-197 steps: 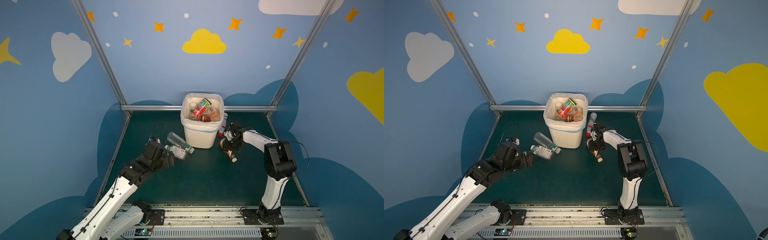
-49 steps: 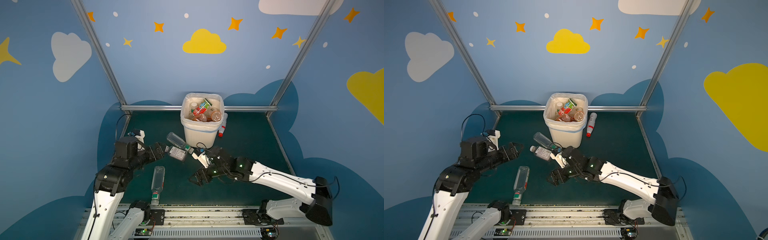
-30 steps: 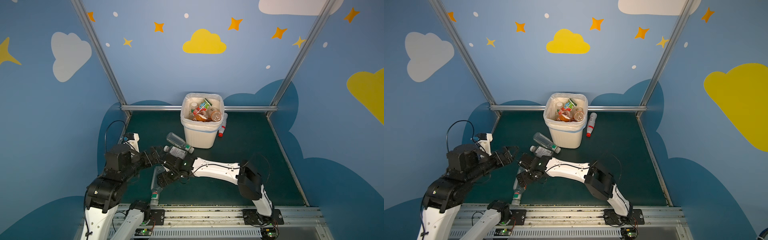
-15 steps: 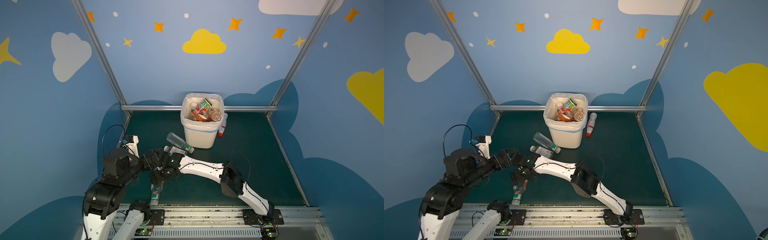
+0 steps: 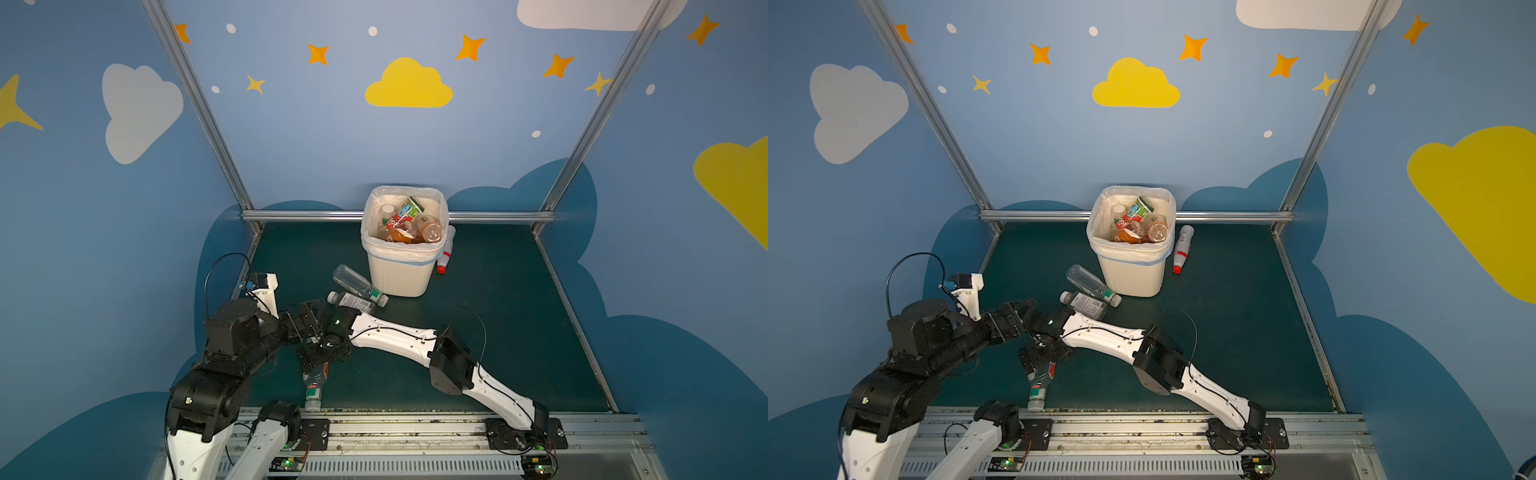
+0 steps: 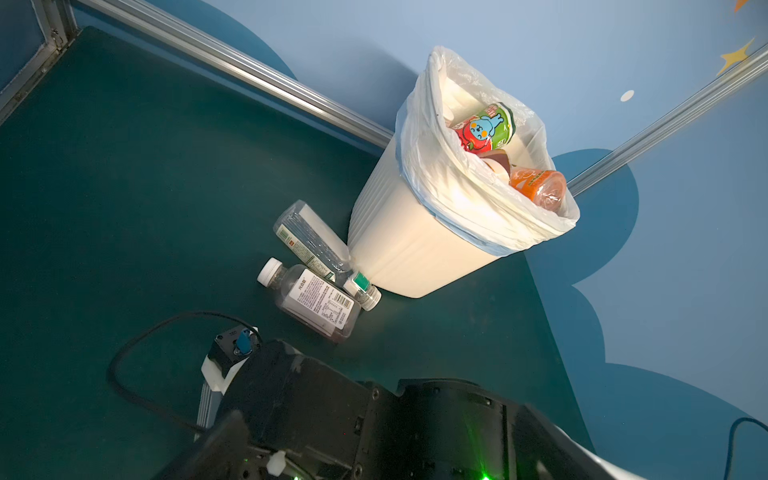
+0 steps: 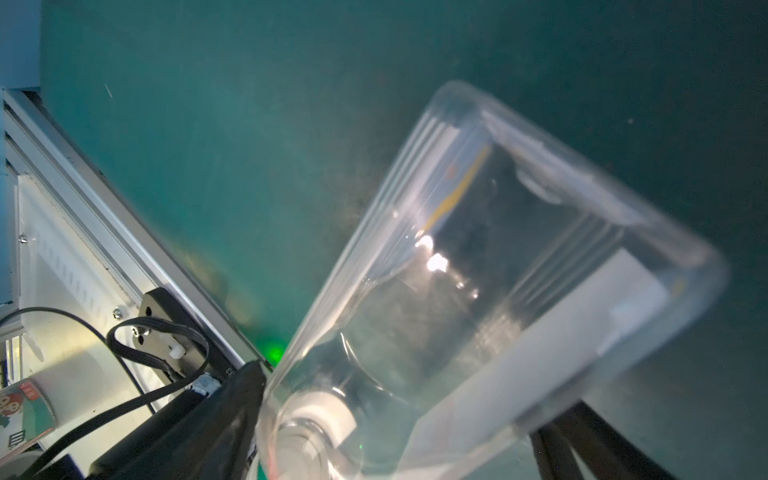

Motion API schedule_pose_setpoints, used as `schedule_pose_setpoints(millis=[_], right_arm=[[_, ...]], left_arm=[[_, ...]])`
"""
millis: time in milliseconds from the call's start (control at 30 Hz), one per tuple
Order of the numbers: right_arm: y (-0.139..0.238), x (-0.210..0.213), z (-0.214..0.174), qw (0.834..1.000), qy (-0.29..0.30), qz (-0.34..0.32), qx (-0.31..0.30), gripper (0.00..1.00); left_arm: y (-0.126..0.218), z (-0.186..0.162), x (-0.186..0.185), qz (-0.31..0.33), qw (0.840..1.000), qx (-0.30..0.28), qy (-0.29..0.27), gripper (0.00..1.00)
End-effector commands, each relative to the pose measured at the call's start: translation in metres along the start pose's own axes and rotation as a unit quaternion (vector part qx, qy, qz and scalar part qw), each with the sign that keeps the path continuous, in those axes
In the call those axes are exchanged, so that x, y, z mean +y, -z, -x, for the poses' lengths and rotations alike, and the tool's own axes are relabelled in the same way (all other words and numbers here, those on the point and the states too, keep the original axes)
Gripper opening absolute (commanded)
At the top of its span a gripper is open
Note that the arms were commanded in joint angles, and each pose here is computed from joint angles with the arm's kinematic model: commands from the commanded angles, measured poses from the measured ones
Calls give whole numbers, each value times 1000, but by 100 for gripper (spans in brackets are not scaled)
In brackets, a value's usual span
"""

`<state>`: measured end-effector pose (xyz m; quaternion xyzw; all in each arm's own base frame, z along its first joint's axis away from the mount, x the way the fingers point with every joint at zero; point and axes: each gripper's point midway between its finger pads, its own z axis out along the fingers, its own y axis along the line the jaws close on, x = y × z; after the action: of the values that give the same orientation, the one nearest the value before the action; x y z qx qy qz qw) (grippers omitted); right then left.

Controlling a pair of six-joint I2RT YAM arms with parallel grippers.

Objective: Throw the plastic bottles in the bin
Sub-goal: 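Close the right gripper on the water bottle and lift it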

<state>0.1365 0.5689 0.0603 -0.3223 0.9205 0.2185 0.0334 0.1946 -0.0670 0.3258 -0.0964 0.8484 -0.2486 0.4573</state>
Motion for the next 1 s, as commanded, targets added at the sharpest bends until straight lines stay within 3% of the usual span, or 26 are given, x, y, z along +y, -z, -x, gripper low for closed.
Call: schedule_pose_setpoints(millis=[0,300,667,867,967], right_arm=[[-6,-24,-11,999,-3,-34,33,96],[23,-80,-18,991,13,-131,34,95],[40,-114,-30,982,32,-177,53,92],[57,-115,-30,982,50,-179,41,75],[76,-113,-31,983,59,-171,19,71]], left_arm=[[0,3,-1,-2,1000,-8,-14,100],[-8,-2,2,0,1000,1,-10,100],[-33,-14,8,0,999,34,5,100],[-48,-27,19,18,998,66,12,100],[-54,-32,25,31,996,77,13,100]])
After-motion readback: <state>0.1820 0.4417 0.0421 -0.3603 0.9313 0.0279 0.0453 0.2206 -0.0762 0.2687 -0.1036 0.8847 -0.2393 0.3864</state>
